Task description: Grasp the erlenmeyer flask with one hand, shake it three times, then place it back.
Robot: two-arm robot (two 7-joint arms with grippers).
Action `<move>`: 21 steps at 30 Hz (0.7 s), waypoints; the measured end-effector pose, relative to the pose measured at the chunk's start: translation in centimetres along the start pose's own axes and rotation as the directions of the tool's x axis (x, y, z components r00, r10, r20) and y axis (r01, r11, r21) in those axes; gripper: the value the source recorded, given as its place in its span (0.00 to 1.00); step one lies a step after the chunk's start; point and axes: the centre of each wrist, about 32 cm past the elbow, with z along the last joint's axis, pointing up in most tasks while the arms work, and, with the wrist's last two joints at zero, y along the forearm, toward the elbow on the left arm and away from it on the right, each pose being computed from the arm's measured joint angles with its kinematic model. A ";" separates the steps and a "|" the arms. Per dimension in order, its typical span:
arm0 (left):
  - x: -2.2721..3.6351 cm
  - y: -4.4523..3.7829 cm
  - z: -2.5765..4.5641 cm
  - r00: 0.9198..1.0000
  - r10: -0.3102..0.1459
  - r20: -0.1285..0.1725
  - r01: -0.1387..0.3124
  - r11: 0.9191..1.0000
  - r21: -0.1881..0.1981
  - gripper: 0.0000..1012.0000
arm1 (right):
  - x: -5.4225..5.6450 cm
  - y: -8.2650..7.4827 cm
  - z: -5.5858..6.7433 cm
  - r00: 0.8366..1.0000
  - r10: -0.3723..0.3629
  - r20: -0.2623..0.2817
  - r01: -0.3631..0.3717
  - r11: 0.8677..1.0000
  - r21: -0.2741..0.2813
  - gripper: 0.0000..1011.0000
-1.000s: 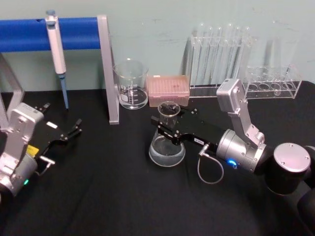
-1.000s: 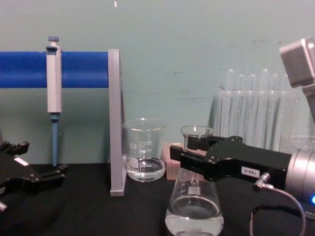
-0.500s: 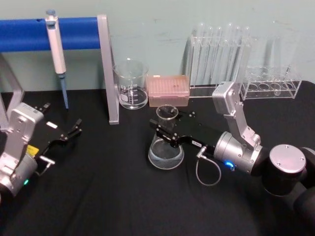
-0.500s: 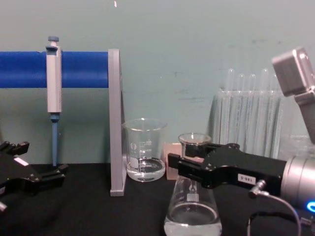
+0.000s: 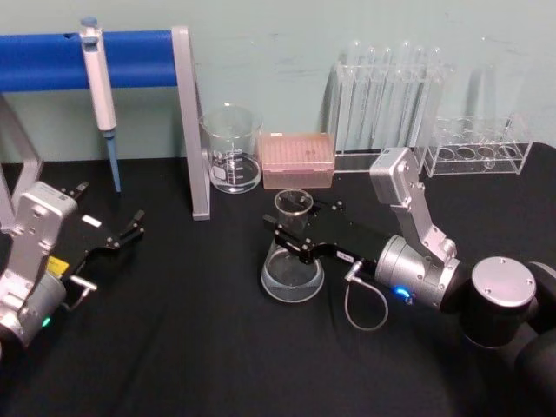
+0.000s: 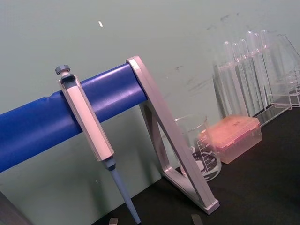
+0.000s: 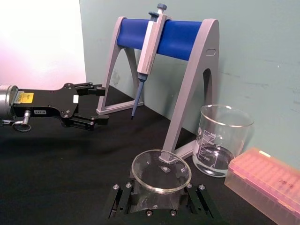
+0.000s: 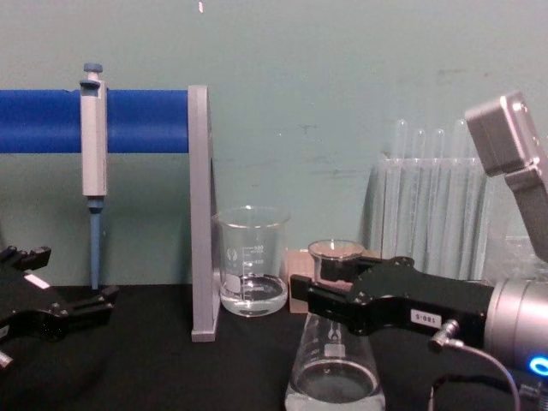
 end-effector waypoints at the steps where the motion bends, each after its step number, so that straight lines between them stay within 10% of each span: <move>1: 0.00 0.00 0.00 1.000 0.000 0.000 0.000 1.000 0.000 0.99 | 0.0 0.0 0.0 1.000 0.000 0.000 0.000 1.000 -0.001 0.45; 21: 0.00 0.00 0.00 1.000 0.000 0.000 0.000 1.000 0.000 0.99 | -0.3 -0.2 -0.5 1.000 -0.014 -0.016 0.014 1.000 -0.015 0.45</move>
